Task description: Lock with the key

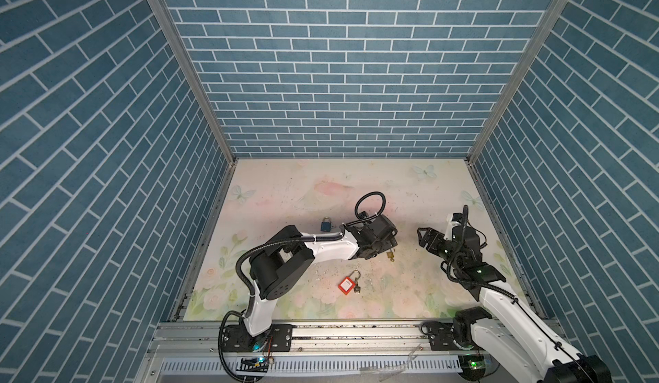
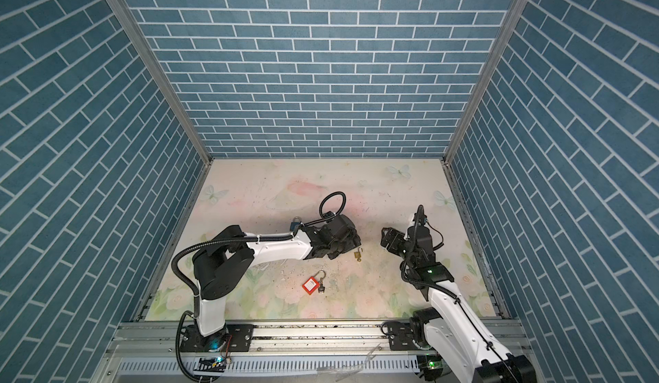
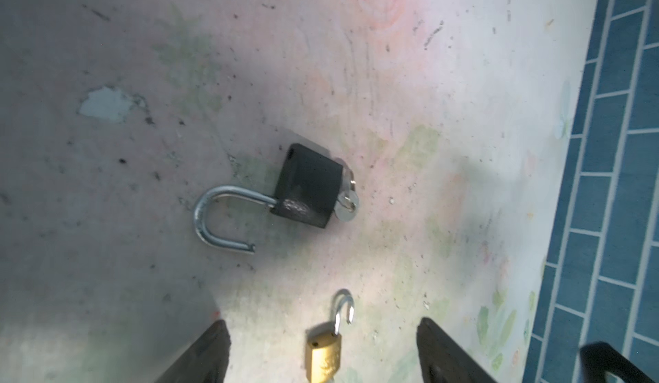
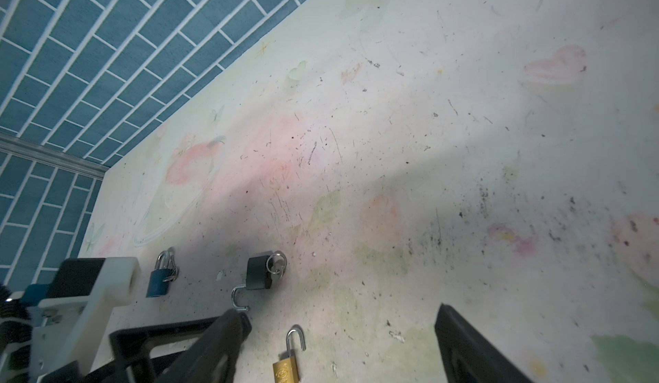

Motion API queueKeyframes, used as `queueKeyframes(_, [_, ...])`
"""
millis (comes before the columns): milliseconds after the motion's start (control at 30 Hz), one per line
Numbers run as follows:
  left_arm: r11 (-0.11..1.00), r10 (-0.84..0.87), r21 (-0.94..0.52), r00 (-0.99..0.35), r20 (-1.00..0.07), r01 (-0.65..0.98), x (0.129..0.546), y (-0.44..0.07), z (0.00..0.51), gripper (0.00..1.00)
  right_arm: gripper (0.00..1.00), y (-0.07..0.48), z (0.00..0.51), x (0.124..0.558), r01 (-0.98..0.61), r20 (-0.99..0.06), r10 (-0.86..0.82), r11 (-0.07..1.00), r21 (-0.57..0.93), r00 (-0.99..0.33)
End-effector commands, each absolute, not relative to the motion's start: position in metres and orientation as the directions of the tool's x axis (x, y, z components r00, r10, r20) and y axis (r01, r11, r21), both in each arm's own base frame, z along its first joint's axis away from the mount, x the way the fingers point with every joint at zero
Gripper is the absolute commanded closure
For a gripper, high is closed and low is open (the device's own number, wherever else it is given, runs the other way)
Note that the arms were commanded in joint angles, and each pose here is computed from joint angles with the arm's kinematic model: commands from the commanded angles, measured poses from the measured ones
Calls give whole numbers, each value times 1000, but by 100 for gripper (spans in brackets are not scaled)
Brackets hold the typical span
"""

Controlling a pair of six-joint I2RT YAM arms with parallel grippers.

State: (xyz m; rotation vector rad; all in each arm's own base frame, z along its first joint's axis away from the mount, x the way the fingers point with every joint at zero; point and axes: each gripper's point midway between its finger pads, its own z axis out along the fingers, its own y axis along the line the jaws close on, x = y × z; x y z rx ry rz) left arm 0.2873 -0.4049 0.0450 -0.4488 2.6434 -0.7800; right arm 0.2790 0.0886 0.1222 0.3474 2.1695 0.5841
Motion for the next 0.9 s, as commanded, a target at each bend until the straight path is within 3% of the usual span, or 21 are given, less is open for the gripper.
queueKeyframes(0, [805,-417,-547,-877,-241,-232,301,-397,34,16,14,91,128,283,10,-684,420,856,516,-596])
queueKeyframes(367, [849,-388,-484,-871,-300,-212,342,-386,13,18,15,90,128,285,20,-683,423,858,514,-596])
queueKeyframes(633, [893,-353,-419,-835,-422,-166,377,-379,23,19,15,90,126,285,24,-675,424,856,517,-603])
queueKeyframes(867, [908,-306,-405,-830,-466,-108,393,-388,33,22,15,90,124,284,27,-668,424,855,518,-612])
